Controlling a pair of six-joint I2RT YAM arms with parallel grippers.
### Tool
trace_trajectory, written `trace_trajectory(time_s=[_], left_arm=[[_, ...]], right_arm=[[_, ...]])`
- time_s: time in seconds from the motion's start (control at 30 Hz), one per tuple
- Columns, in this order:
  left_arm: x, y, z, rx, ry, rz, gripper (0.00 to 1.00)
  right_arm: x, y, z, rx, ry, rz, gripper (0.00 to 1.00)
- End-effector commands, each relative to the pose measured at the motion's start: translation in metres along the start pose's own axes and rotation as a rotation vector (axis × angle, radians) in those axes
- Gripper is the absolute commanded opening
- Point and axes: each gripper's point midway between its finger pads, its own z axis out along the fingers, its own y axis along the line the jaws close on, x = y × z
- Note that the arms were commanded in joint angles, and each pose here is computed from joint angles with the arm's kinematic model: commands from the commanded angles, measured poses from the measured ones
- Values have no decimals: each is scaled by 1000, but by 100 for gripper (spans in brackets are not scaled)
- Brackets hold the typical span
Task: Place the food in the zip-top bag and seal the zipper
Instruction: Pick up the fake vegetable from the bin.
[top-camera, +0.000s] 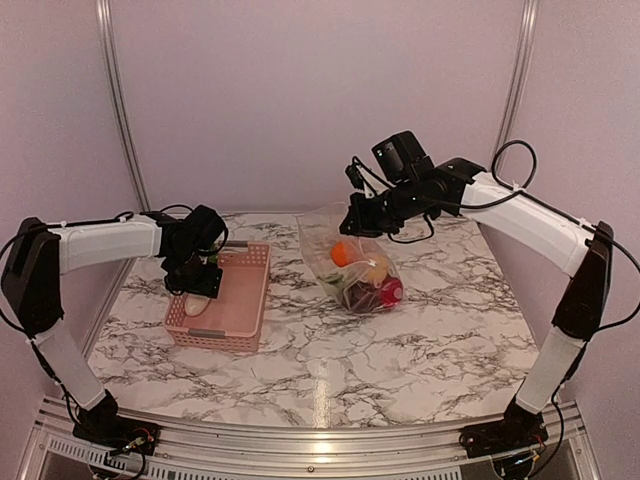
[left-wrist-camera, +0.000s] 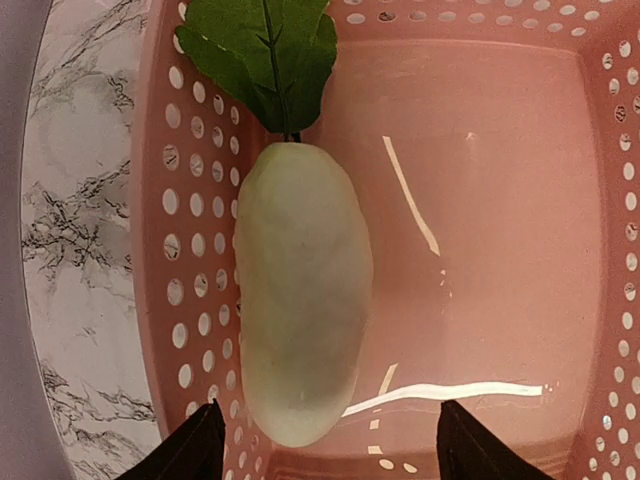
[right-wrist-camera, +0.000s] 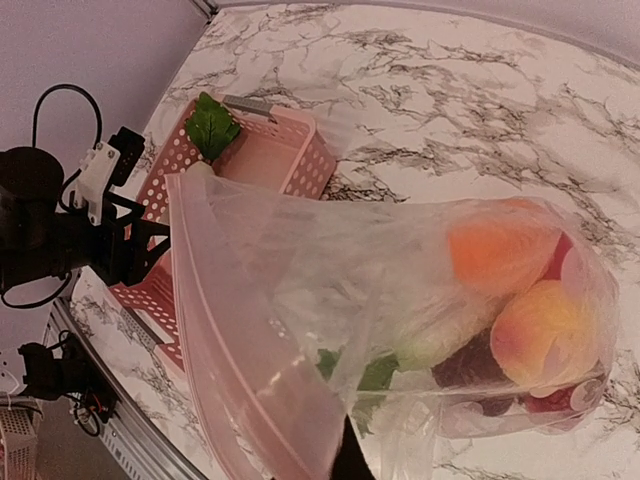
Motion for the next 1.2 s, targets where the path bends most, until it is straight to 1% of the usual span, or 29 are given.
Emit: trace_trajectory(time_s=[0.0,0.17,0.33,0.7,0.97,1.07,1.17], left_arm=[[3,1,13,-21,33,22,74],[9,8,24,-80,51,34,73],[17,9,35,-97,71,49,73],[12,9,59,-144,65,84,70],[10,4,66,-135,66,76,61],[6,0,60,-106,58,67,54],[-4,-5,43,-56,36,48,48]], right_arm=[[-5,9,-11,-29,-33,3,0],[-5,10,-12,-31,-34,5,0],[-5,9,-14,-27,-40,6,0],[-5,9,-16,-28,-44,9,0],[-4,8,-17,-24,-42,12,0],[-3,8,-17,-23,-40,11,0],[-4,9,-19,-19,-42,7,0]])
